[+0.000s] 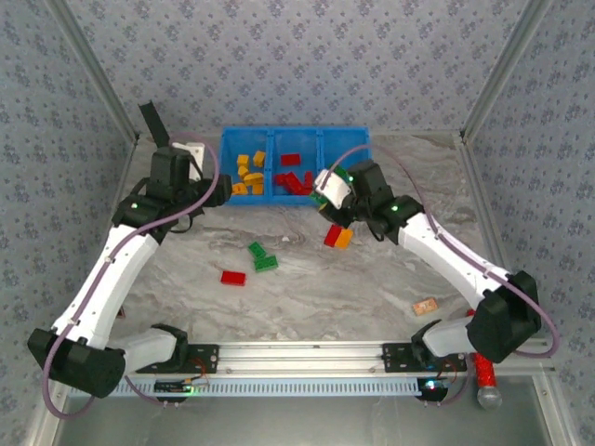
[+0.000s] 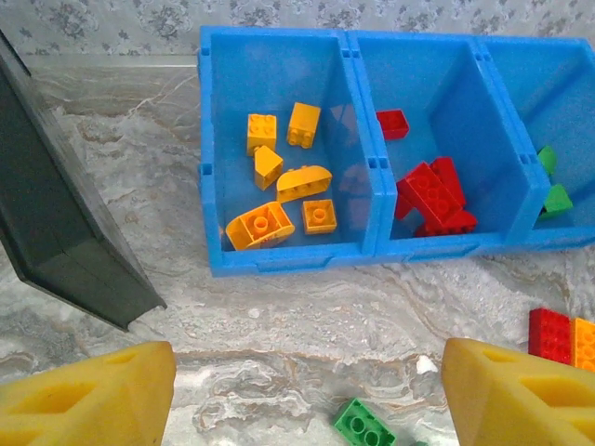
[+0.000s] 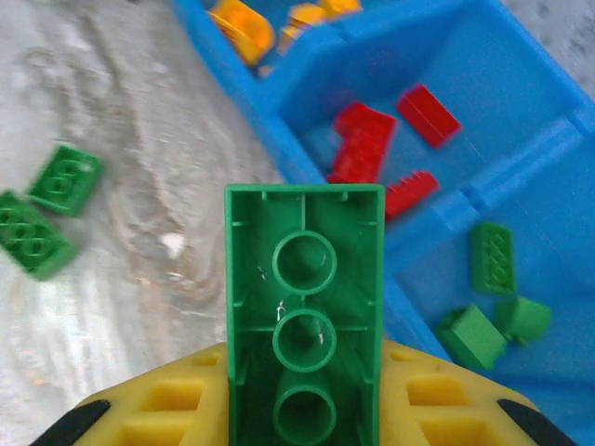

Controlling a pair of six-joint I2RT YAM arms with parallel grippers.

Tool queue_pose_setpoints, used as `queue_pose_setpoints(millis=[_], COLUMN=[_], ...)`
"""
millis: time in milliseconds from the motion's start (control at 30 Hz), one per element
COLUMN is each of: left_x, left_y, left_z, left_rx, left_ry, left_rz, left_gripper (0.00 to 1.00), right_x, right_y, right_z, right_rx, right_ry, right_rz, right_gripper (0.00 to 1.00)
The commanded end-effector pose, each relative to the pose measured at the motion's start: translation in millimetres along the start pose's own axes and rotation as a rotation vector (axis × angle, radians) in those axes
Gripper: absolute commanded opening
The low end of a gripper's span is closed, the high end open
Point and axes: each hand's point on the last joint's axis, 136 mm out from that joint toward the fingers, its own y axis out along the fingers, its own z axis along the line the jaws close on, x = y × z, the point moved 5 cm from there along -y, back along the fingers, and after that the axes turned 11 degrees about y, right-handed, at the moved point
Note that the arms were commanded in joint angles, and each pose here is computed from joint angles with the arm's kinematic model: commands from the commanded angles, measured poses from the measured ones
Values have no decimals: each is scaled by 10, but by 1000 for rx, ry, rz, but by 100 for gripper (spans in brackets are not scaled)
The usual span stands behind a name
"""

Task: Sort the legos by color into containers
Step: Place the lego in the container.

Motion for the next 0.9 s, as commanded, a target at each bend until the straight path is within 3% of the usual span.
queue_pose_setpoints(millis=[0,167,400,600,733,867], left_x=[-9,-125,-363,-613,-636,-764], left_y=[-156,-176,-64,129,185,396], left_z=[-31,-272,-875,-1423,-1822,-2208], left_rx=[49,61,-72,-141,-158,-209], left_ry=[70,190,254,292,345,391], left_rz=[3,56,96,144,100,151], left_gripper=[76,76,77,76,76,76], right_x=[78,141,64,-27,-60,-201], right_y=[19,228,661,1030,1280,1475], right_z=[-296,-713,-1167,-1376,-1406,-1444], right_rx=[-83,-164,-245,-277,-234,-233], right_ry=[100,203,348,381,350,344], right_rz=[32,83,205,258,277,358], right_gripper=[23,23,23,24,26,27])
